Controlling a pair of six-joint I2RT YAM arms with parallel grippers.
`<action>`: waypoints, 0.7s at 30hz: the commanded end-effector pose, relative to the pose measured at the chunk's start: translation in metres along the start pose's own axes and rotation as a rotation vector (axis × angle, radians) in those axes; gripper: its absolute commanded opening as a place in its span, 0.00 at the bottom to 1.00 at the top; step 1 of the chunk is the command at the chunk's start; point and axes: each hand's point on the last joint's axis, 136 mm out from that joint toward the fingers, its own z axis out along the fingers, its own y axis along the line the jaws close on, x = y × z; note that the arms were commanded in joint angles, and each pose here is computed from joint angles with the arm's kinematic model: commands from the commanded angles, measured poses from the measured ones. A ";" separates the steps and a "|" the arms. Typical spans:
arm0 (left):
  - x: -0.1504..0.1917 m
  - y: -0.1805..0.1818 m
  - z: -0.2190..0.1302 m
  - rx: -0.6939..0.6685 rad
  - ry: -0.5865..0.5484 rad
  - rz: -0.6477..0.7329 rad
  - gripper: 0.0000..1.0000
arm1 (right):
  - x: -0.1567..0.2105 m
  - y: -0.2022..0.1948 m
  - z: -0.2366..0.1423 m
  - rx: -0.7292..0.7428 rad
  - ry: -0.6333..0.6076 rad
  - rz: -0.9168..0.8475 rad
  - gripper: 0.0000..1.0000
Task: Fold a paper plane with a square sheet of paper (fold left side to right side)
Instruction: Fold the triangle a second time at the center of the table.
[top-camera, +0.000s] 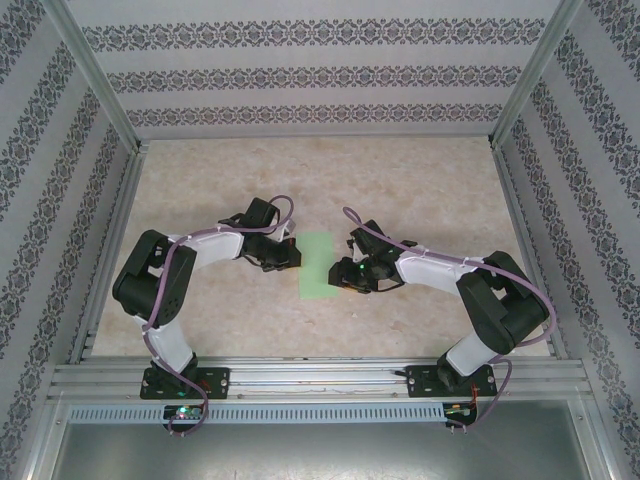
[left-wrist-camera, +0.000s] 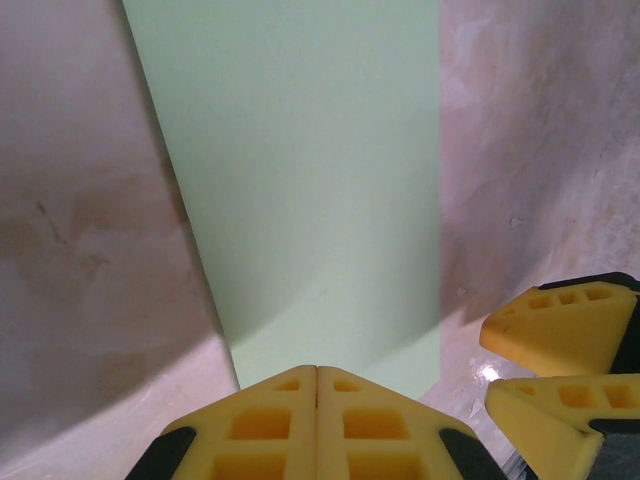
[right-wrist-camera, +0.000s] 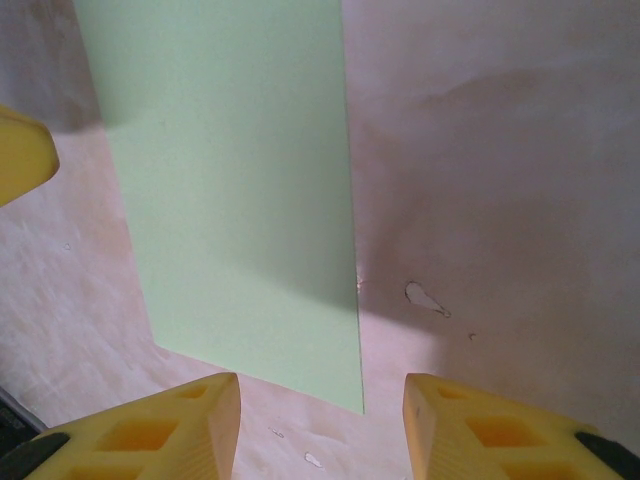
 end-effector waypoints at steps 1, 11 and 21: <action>0.011 0.006 0.010 -0.013 0.052 0.003 0.04 | -0.003 -0.002 -0.005 0.015 -0.012 -0.015 0.48; 0.020 0.031 0.024 -0.082 0.090 -0.016 0.04 | 0.000 0.003 -0.005 -0.016 0.015 -0.016 0.48; 0.028 0.041 0.026 -0.105 0.103 -0.024 0.03 | 0.016 0.001 0.005 -0.004 0.085 0.016 0.46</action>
